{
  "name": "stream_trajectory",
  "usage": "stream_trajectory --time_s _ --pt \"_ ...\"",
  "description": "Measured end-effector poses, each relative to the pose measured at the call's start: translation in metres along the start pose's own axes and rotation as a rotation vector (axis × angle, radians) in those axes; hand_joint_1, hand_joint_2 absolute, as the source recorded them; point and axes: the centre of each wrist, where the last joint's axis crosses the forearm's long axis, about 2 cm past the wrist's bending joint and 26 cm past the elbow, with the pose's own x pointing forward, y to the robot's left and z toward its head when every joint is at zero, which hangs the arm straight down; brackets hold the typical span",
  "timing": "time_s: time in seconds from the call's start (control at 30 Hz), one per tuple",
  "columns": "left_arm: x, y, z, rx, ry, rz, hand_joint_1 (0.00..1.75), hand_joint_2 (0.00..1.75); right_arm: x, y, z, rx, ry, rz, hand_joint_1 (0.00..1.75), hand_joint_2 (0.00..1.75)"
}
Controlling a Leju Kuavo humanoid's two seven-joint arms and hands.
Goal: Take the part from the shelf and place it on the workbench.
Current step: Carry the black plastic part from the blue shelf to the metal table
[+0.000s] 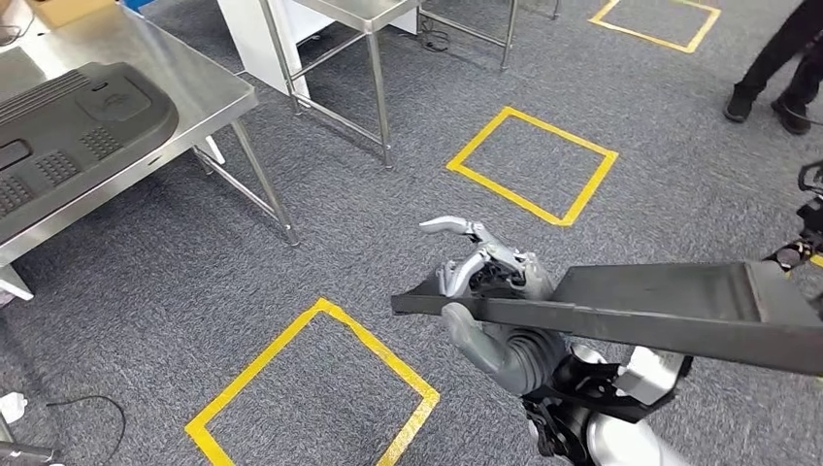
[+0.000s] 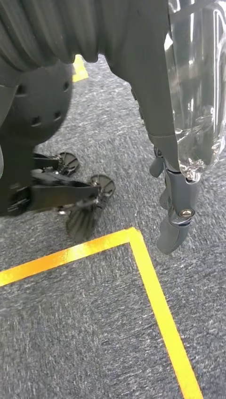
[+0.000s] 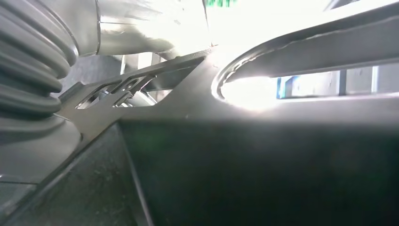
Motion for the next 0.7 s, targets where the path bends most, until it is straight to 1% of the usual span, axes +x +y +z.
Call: stream_trajectory --time_s 0.2,0.37,0.53,0.7 --pt "0.0 0.009 -0.003 0.009 0.034 -0.01 0.0 1.75 -0.002 0.002 -0.011 0.049 -0.025 -0.031 1.75 1.75" --pt "0.002 0.01 -0.004 0.007 0.04 -0.023 0.0 1.75 -0.01 0.004 -0.014 0.084 -0.022 -0.079 1.75 1.75" --pt "0.003 0.012 -0.004 0.01 0.055 -0.035 0.0 1.75 -0.016 0.007 -0.028 0.117 -0.033 -0.123 1.75 1.75" --pt "0.0 0.019 -0.006 0.025 0.075 -0.047 0.0 1.75 -0.02 0.012 -0.044 0.139 -0.05 -0.149 1.75 1.75"
